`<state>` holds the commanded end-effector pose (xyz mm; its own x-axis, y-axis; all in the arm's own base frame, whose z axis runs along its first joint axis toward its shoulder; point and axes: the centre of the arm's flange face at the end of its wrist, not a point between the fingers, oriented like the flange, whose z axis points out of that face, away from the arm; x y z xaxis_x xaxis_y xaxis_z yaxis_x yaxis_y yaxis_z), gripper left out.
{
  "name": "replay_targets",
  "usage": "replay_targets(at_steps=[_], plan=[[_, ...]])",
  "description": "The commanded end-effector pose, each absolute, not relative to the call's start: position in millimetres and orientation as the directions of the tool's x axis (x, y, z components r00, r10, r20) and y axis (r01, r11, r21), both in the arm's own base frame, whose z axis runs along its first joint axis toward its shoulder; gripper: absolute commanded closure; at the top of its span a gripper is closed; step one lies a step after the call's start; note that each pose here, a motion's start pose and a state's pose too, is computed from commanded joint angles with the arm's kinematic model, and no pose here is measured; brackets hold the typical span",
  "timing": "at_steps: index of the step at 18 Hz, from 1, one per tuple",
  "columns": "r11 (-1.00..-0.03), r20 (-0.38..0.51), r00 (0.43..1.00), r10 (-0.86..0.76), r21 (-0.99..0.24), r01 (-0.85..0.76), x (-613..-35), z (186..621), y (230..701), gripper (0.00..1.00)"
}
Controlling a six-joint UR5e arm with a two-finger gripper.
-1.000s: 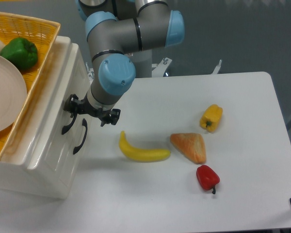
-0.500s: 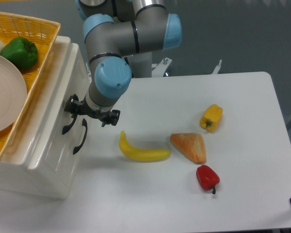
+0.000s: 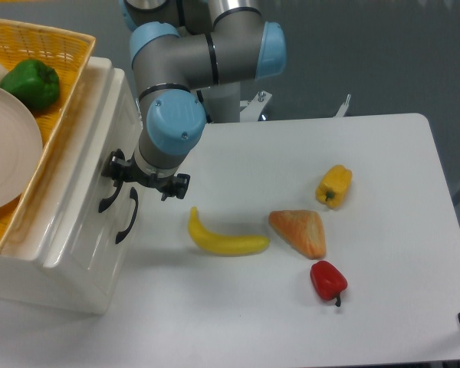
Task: Slide open the top white drawer
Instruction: 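Pull the upper white drawer outward by its handle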
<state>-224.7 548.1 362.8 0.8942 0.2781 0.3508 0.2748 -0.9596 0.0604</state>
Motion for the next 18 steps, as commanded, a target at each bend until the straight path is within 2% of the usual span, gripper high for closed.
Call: replay_targets(at_steps=[11, 18], plan=[[-0.977, 0.309, 0.927, 0.214, 0.052, 0.208, -230.3, 363.0, 545.9, 0.0], [-0.973, 0.304, 0.925, 0.229, 0.047, 0.226, -243.7, 364.8, 542.5, 0.0]])
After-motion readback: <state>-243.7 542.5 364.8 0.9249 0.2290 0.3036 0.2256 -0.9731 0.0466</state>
